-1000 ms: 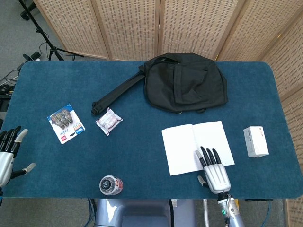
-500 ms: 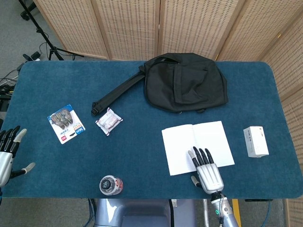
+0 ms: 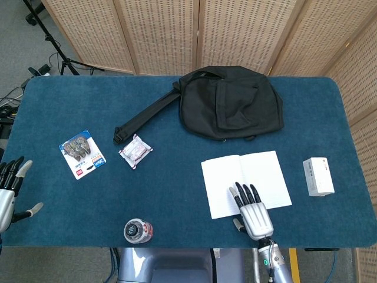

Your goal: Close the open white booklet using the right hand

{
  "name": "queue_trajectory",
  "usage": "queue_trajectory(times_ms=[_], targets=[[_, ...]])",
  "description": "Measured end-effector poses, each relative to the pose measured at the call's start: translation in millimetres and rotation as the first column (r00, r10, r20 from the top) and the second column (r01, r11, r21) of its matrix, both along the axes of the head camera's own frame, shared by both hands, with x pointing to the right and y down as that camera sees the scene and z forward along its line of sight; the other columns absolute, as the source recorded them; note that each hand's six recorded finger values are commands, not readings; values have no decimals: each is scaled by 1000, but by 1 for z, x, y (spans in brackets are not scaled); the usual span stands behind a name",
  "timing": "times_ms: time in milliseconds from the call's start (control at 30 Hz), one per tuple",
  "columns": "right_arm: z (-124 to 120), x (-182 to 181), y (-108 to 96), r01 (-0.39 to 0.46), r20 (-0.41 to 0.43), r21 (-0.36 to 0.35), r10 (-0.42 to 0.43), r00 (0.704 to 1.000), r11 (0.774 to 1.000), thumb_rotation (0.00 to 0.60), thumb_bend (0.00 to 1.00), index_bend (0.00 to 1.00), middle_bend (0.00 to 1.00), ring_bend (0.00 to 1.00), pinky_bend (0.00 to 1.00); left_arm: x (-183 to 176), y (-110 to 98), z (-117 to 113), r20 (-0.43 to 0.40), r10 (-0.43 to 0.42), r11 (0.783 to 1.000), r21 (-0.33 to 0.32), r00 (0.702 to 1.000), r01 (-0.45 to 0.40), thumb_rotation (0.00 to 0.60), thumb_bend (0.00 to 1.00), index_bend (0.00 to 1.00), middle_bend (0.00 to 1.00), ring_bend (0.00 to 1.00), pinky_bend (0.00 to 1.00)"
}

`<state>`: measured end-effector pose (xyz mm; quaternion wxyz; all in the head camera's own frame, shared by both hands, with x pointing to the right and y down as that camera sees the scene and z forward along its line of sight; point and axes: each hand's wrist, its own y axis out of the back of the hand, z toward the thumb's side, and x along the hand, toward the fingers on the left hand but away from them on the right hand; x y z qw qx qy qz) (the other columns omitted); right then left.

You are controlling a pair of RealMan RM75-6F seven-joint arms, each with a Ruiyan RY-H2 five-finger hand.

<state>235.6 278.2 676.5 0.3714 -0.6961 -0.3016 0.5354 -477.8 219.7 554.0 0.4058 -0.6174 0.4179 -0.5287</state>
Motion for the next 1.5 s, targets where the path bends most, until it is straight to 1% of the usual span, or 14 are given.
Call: queue_trajectory(times_ms=[367, 733, 833, 1000, 1500], targets=[[8, -2, -4, -2, 2, -10, 2, 1000, 1000, 600, 337, 0, 0, 0, 0, -1, 0, 0, 0, -3, 1000, -1, 1000, 3, 553, 71, 0, 0, 0, 0], [10, -3, -8, -13, 11, -9, 13, 1000, 1000, 600, 341, 0, 0, 0, 0, -1, 0, 0, 1, -5, 1000, -2, 1000, 5, 553, 71, 0, 0, 0, 0], [10, -2, -8, -24, 17, -12, 24, 1000, 1000, 600, 367, 0, 0, 0, 0, -1, 0, 0, 1, -4, 1000, -4, 1000, 4, 553, 71, 0, 0, 0, 0], [10, 1, -9, -45, 23, -19, 45, 999, 999, 600, 453, 0, 0, 0, 0, 0, 0, 0, 0, -2, 1000, -3, 1000, 2, 552, 71, 0, 0, 0, 0], [6, 7, -11, -88, 32, -21, 88, 996, 996, 600, 569, 0, 0, 0, 0, 1, 1, 1, 0, 4, 1000, -6, 1000, -4, 552, 71, 0, 0, 0, 0]])
